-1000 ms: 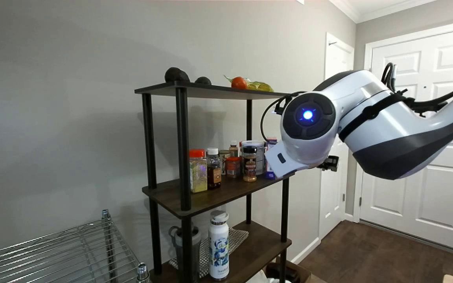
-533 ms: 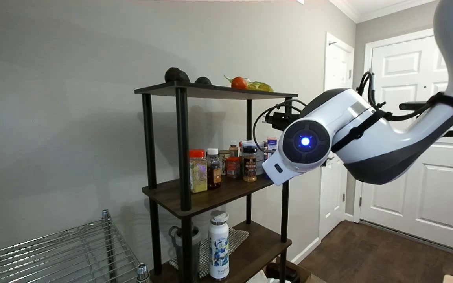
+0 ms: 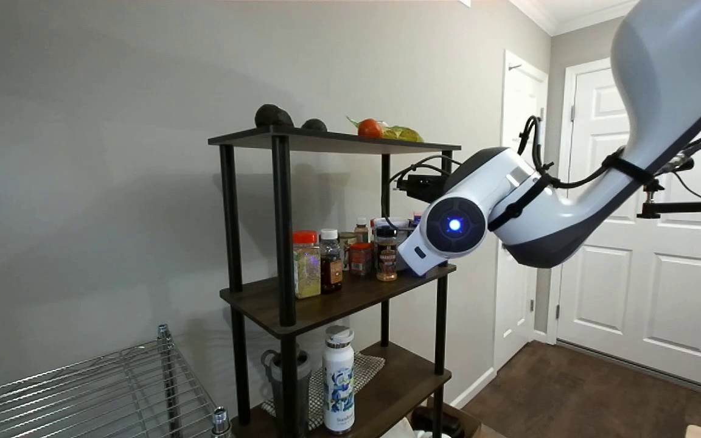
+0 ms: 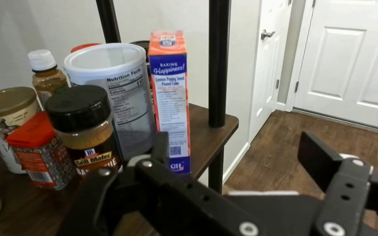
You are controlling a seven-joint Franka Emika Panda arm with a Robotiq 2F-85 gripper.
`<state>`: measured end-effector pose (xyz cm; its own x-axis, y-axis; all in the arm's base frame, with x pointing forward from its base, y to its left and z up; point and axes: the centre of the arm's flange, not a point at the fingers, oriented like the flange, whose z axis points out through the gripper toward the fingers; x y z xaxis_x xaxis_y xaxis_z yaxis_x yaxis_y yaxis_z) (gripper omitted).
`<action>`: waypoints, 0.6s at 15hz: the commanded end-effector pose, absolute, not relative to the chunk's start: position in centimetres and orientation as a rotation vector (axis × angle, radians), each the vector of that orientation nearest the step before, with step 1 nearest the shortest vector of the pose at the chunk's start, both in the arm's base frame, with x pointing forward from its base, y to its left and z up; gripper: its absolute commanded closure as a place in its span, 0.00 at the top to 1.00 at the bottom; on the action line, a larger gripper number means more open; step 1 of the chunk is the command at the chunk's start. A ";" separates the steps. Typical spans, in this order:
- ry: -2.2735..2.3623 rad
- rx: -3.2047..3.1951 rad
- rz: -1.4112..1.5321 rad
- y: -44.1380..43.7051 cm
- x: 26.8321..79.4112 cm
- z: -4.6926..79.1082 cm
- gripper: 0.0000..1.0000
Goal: Shift the orange box to the left
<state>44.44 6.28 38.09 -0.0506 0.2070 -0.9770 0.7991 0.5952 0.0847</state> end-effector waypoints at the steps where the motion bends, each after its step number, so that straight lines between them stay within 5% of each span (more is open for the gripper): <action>1: 1.599 0.803 -0.598 4.8 47.5 38.6 1.00; 9: 1.645 0.757 -0.580 2.8 52.0 37.4 1.00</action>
